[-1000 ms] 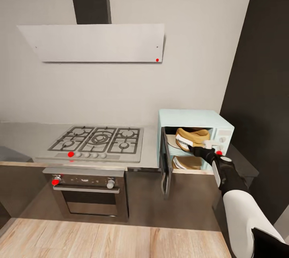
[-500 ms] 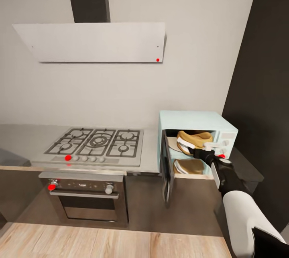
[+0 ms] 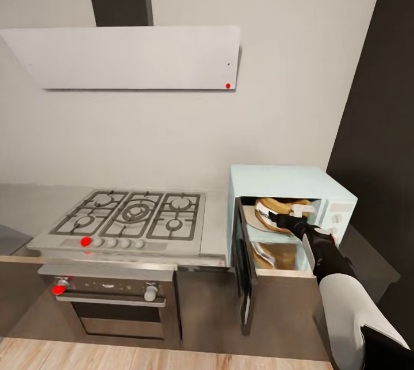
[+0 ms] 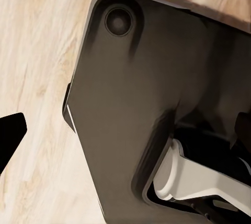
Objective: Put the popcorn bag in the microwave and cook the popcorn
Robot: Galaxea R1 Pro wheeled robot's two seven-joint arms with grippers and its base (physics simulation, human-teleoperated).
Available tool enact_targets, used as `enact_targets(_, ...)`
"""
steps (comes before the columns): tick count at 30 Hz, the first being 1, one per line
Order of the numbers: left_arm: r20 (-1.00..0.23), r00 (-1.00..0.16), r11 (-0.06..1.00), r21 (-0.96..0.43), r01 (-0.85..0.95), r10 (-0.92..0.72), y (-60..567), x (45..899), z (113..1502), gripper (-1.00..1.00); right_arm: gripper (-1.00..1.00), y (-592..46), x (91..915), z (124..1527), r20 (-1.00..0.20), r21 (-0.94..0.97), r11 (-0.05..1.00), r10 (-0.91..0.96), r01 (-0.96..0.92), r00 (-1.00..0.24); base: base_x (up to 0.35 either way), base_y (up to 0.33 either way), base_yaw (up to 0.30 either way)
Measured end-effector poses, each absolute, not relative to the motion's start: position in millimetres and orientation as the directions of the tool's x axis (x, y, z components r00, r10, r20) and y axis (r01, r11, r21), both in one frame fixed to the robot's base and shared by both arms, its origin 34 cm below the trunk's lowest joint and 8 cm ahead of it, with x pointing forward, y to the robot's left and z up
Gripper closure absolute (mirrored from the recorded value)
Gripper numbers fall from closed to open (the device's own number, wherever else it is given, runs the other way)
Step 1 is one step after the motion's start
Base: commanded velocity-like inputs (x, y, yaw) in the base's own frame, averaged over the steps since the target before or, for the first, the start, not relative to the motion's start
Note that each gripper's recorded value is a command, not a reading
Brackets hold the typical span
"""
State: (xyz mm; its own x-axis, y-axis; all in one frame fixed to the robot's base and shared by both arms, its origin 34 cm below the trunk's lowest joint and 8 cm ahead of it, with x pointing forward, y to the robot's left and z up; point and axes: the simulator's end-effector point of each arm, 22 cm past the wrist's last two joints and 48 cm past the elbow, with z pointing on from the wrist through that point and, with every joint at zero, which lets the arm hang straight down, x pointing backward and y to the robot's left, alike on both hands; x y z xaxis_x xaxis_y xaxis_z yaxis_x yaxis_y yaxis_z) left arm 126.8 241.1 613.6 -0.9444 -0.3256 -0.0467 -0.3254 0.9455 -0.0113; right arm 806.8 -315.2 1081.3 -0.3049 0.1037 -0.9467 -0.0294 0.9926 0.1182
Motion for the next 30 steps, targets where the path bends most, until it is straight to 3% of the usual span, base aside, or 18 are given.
enact_targets(11, -0.048, -0.945, 0.946, -0.010, -0.324, -0.324, 241.7, 127.1, 613.5, -1.00, -1.00, -309.3, 807.2, 1080.1, -0.946, 0.120, 0.992, 0.101, -0.041, -0.308, 0.134, 0.000, 0.000)
enact_targets(30, -0.046, -0.944, 0.945, -0.012, -0.327, -0.327, 240.0, 127.2, 613.4, -1.00, -1.00, -316.2, 806.7, 1082.9, -0.943, 0.119, 0.992, 0.101, -0.038, -0.316, -0.314, 0.000, 0.000)
